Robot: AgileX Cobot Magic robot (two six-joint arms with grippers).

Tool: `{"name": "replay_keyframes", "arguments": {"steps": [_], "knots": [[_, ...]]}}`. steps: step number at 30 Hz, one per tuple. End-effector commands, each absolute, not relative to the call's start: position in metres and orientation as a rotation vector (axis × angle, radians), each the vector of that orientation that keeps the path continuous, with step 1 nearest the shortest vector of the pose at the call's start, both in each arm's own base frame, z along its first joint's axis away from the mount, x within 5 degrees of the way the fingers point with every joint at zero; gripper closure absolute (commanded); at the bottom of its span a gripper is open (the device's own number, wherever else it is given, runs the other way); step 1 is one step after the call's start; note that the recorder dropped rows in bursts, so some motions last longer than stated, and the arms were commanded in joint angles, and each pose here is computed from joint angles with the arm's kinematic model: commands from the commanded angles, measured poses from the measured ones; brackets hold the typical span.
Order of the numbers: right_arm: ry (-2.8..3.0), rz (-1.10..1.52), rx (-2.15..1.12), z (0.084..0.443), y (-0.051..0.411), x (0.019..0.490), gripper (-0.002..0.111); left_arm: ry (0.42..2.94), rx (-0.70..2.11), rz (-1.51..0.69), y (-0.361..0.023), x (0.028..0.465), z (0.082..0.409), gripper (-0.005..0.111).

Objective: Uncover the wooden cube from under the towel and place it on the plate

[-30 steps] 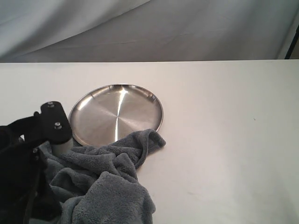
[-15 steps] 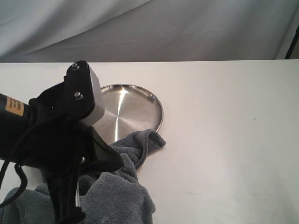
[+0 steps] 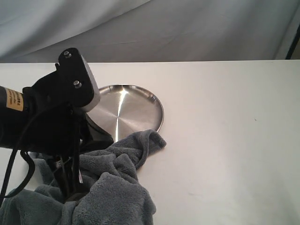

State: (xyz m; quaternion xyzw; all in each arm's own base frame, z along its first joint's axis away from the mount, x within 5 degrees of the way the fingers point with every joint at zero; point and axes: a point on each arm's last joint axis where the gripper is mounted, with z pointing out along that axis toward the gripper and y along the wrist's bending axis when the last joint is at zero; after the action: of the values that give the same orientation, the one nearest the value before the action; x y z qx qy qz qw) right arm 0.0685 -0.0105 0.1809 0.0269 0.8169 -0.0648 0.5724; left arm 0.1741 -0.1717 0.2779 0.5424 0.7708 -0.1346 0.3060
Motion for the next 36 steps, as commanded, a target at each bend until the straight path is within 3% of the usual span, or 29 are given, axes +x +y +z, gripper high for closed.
{"name": "replay_keyframes", "arguments": {"steps": [1,7,20,23,25,28,31,36], "knots": [[1.911,-0.159,0.068,0.181,-0.011,0.069,0.108,2.126,1.468,-0.368,-0.168,0.168,0.272,0.106],[1.911,-0.159,0.068,0.181,-0.011,0.069,0.108,2.214,1.621,-0.322,-0.159,0.158,0.265,0.106],[1.911,-0.159,0.068,0.181,-0.011,0.069,0.108,2.257,1.659,-0.3,-0.153,0.153,0.248,0.104],[1.911,-0.159,0.068,0.181,-0.011,0.069,0.108,2.248,1.676,-0.263,-0.151,0.154,0.247,0.086],[1.911,-0.159,0.068,0.181,-0.011,0.069,0.108,2.259,1.667,-0.281,-0.151,0.152,0.244,0.063],[1.911,-0.159,0.068,0.181,-0.011,0.069,0.108,2.382,1.484,-0.537,-0.156,0.138,0.228,0.025],[1.911,-0.159,0.068,0.181,-0.011,0.069,0.108,2.396,1.491,-0.517,-0.153,0.136,0.221,0.011],[1.911,-0.159,0.068,0.181,-0.011,0.069,0.108,2.374,1.544,-0.467,-0.15,0.136,0.216,0.007]]}}
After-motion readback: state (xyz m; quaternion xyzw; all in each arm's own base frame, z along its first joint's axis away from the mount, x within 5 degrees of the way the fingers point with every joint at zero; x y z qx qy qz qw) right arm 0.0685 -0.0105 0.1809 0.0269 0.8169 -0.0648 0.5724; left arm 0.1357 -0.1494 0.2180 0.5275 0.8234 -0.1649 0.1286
